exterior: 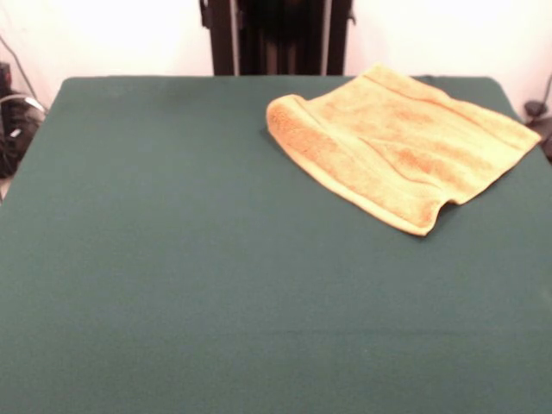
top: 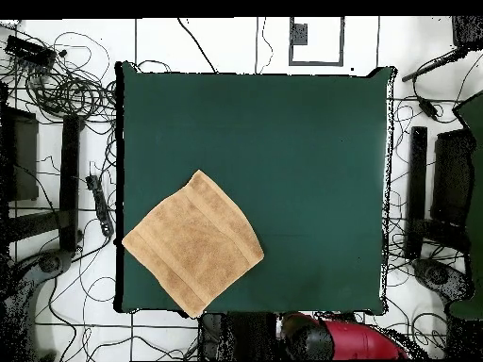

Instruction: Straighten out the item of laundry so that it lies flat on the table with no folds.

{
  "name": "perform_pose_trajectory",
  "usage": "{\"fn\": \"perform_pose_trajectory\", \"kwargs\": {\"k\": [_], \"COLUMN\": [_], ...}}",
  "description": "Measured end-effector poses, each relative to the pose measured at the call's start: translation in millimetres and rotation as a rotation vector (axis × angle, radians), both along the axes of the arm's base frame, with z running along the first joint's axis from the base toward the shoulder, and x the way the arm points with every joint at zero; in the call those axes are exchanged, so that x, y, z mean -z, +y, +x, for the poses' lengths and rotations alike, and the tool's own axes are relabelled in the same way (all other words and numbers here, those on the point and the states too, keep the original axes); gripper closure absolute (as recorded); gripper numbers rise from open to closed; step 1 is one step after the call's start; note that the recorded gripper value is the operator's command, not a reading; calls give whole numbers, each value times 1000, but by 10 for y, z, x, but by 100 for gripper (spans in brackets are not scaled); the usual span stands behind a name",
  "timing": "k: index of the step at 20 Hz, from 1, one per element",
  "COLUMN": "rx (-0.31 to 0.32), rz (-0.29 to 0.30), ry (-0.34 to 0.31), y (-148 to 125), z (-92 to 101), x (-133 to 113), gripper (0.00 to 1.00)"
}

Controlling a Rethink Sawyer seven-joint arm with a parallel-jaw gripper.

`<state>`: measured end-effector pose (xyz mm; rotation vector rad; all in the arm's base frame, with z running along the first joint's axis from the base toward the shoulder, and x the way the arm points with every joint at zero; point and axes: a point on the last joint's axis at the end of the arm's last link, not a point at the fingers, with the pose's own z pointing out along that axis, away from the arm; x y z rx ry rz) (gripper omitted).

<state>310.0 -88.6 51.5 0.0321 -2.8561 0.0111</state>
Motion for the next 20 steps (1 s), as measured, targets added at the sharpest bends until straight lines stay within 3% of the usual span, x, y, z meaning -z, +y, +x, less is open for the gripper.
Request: {"fn": "perform_pose_trajectory", "kwargs": {"k": [20], "rx": [35], "rz": [-15], "ry": [-21], "y": [-126], "z": [56], "x": [-43], "gripper": [0]}}
